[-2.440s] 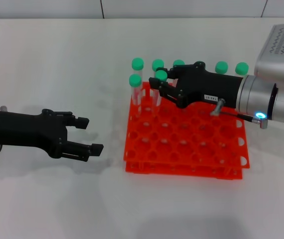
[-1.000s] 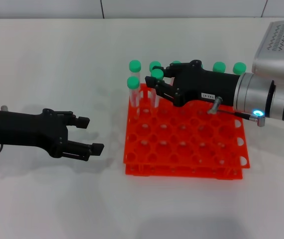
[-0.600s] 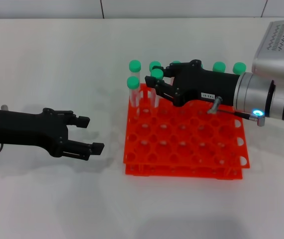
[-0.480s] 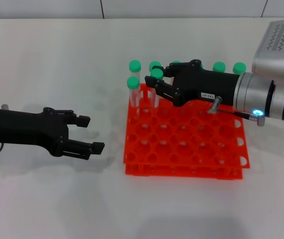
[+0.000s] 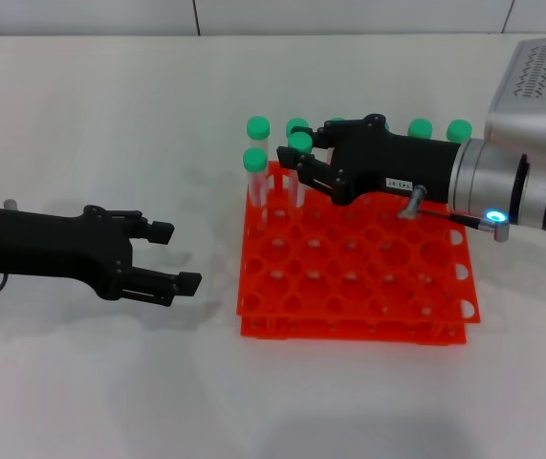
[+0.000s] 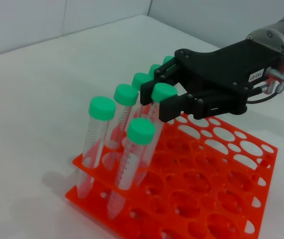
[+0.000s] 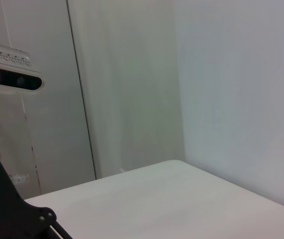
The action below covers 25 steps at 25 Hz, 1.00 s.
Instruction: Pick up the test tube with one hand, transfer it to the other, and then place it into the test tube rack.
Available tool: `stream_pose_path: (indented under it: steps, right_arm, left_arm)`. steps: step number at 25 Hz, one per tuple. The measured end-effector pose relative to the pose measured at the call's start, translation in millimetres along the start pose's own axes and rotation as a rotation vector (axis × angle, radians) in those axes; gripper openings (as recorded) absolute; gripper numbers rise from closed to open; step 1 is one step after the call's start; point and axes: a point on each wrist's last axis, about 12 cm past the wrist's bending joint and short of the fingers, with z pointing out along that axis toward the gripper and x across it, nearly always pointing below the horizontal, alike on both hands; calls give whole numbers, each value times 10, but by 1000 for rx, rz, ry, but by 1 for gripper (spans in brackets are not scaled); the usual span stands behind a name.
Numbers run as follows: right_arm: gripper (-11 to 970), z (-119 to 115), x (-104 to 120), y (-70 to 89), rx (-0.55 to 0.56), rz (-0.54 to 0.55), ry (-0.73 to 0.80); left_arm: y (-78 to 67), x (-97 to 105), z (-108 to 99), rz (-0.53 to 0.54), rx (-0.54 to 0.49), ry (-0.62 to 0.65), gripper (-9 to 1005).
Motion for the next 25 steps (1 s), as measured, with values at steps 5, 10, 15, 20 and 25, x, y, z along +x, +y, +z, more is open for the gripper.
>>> stream_pose_path:
  steps: [5,10,15,20,25]
  right_arm:
    - [316,2,-3,3,-3,-2,-1]
    - [368,2,-15,3,-5,-6,-5]
    - [426,-12,-31,12,-13,-8,-15]
    - [484,-55,-54,30,-35,-10,-33]
    - [531,-161,-95,68,-66,-13,-77]
  left_arm:
    - [1,-1,2,0,1,1,888]
    - [2,4,7,-3,1,1,888]
    - [7,17,5,-8,2,2,888]
    - [10,16,-10,-6,-1,-7,889]
    - [8,24,-13,-2,-5,-18,889]
